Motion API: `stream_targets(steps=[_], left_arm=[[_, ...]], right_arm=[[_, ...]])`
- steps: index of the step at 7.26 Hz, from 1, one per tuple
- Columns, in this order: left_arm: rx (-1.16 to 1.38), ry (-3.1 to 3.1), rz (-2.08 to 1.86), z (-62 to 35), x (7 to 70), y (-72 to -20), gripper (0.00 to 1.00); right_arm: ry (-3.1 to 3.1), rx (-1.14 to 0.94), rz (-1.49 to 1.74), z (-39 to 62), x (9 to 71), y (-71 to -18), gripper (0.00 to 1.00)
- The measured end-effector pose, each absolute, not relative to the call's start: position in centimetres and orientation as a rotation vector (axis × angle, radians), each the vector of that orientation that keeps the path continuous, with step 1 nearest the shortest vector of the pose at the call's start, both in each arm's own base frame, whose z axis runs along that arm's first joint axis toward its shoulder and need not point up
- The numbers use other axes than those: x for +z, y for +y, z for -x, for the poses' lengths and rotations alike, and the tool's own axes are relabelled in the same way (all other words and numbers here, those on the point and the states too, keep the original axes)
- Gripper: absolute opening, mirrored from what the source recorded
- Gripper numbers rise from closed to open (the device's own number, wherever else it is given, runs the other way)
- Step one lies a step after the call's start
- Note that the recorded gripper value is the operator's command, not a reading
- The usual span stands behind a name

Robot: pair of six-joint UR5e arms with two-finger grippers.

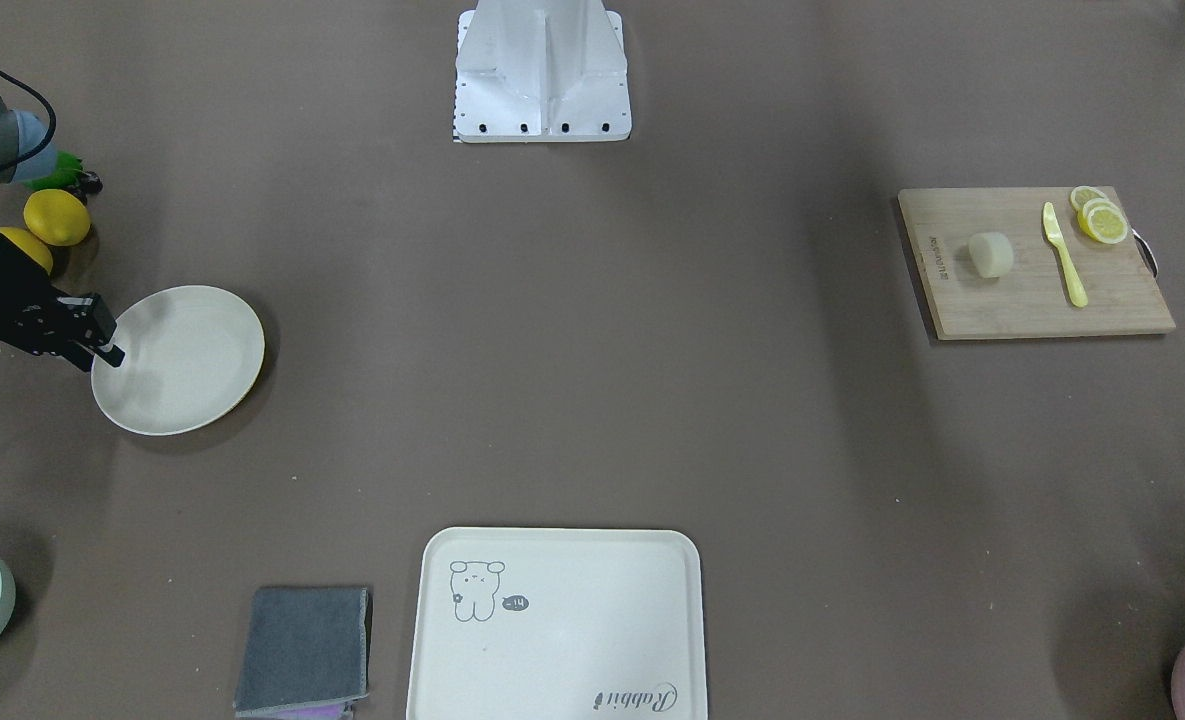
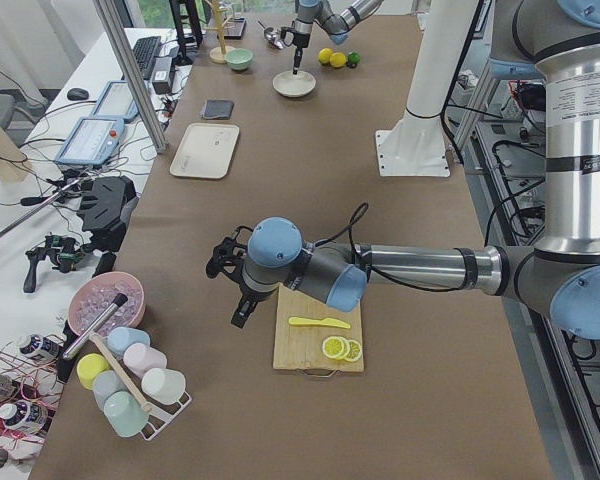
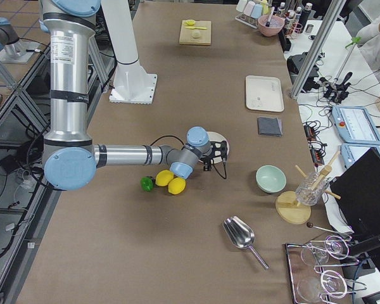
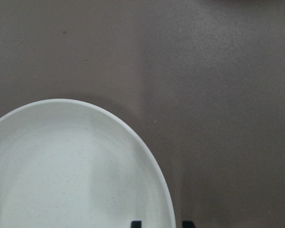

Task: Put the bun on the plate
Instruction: 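Reach the right gripper to the white round plate's rim and grasp it, then drag the white plate with the right gripper toward the table center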

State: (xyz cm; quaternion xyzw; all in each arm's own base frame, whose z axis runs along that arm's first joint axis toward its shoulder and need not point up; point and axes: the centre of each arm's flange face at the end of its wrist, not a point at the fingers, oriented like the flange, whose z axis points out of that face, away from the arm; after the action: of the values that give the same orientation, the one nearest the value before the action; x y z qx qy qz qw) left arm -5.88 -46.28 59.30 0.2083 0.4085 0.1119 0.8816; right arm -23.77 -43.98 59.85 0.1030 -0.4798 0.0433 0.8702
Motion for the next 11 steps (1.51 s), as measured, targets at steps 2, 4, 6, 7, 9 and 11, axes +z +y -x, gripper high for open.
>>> stream_targets(steps=[2, 4, 6, 7, 9, 11], left_arm=[[0.232, 0.851, -0.432, 5.9, 59.4, -46.2, 0.98], [0.232, 0.851, -0.430, 5.9, 59.5, -46.1, 0.98], [0.230, 0.852, -0.427, 5.9, 59.7, -46.1, 0.98], [0.230, 0.852, -0.426, 5.9, 59.7, -46.2, 0.98], [0.229, 0.852, -0.427, 5.9, 59.7, -46.2, 0.98], [0.231, 0.853, -0.425, 5.7, 59.7, -46.2, 0.98]], right_arm=[[-1.001, 0.087, -0.216, 23.8, 59.9, -43.7, 0.00], [-1.011, 0.085, -0.235, 23.9, 58.7, -43.7, 0.00], [-1.067, 0.131, -0.229, 25.1, 54.5, -44.5, 0.00], [-1.091, 0.176, -0.215, 27.8, 51.7, -45.4, 0.00], [-1.114, 0.289, -0.186, 36.3, 44.5, -45.9, 0.00], [-1.104, 0.365, -0.150, 43.5, 35.4, -44.7, 0.00]])
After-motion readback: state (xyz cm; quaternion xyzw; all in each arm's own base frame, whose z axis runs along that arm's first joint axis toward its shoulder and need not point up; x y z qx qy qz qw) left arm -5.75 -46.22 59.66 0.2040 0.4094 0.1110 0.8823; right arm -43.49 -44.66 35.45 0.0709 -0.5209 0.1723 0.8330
